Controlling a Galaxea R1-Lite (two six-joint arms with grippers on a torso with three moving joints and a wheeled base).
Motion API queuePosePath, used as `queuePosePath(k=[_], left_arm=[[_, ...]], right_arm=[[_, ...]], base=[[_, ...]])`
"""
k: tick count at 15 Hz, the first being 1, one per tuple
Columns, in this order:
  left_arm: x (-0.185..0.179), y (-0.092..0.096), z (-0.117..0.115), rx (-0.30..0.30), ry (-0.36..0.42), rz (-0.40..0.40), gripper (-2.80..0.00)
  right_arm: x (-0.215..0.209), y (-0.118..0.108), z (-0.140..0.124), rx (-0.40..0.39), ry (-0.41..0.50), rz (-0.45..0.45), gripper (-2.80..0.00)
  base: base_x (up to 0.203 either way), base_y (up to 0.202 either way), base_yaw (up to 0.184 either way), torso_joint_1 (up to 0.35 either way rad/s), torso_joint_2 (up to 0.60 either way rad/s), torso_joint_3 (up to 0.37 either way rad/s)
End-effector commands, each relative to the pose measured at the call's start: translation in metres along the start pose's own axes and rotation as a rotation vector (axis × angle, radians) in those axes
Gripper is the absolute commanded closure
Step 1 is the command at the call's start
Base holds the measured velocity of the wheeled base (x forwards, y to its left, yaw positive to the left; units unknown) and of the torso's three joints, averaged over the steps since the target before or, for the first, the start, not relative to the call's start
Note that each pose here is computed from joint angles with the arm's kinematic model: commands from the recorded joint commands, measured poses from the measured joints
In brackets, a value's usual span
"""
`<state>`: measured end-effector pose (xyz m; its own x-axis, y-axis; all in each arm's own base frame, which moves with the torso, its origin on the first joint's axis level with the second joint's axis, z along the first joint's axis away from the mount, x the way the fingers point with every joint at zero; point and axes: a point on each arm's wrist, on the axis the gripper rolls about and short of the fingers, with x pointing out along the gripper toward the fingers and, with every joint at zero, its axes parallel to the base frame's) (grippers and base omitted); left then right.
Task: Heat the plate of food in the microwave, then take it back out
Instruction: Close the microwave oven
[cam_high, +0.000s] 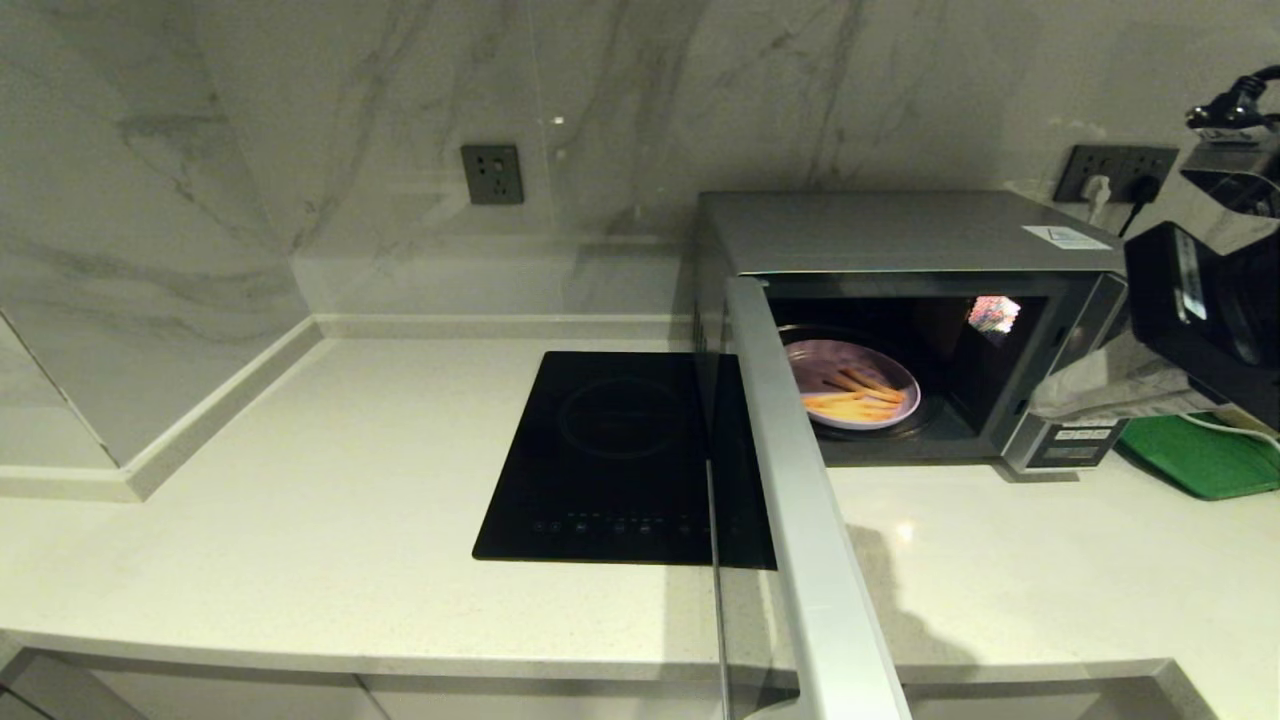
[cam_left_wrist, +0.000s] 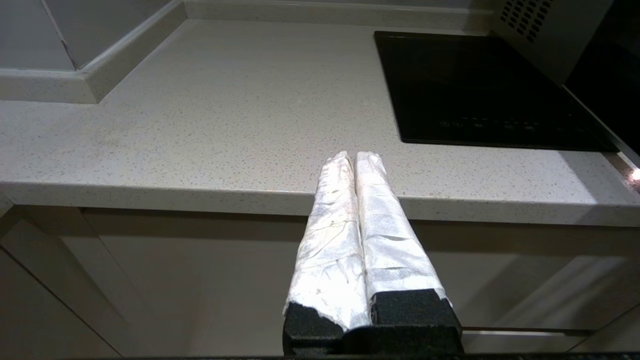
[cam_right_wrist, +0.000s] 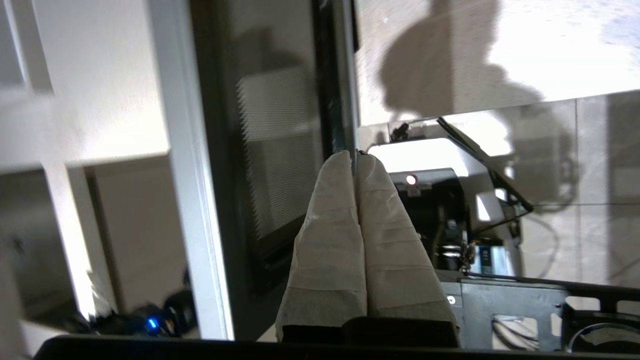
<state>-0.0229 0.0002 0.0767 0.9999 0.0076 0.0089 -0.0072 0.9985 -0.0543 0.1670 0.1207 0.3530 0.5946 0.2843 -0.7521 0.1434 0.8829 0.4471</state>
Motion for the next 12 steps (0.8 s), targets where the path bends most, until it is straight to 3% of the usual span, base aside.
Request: queuePosePath(k=[1, 4, 12], left_arm=[[0.0, 0.0, 0.0, -0.001, 0.0, 0.0, 0.0], [0.0, 0.0, 0.0, -0.001, 0.0, 0.0, 0.0], [0.0, 0.0, 0.0, -0.001, 0.0, 0.0, 0.0]], right_arm=[[0.019, 0.026, -0.011, -0.127, 0.038, -0.016, 0.0], [0.024, 0.041, -0.025, -0.285, 0.039, -0.007, 0.0], [0.018, 0.069, -0.04, -0.454, -0.046, 0.151, 0.0]], base=[[0.0, 0.0, 0.0, 0.0, 0.0, 0.0], [0.0, 0.0, 0.0, 0.0, 0.0, 0.0], [0.0, 0.0, 0.0, 0.0, 0.0, 0.0]])
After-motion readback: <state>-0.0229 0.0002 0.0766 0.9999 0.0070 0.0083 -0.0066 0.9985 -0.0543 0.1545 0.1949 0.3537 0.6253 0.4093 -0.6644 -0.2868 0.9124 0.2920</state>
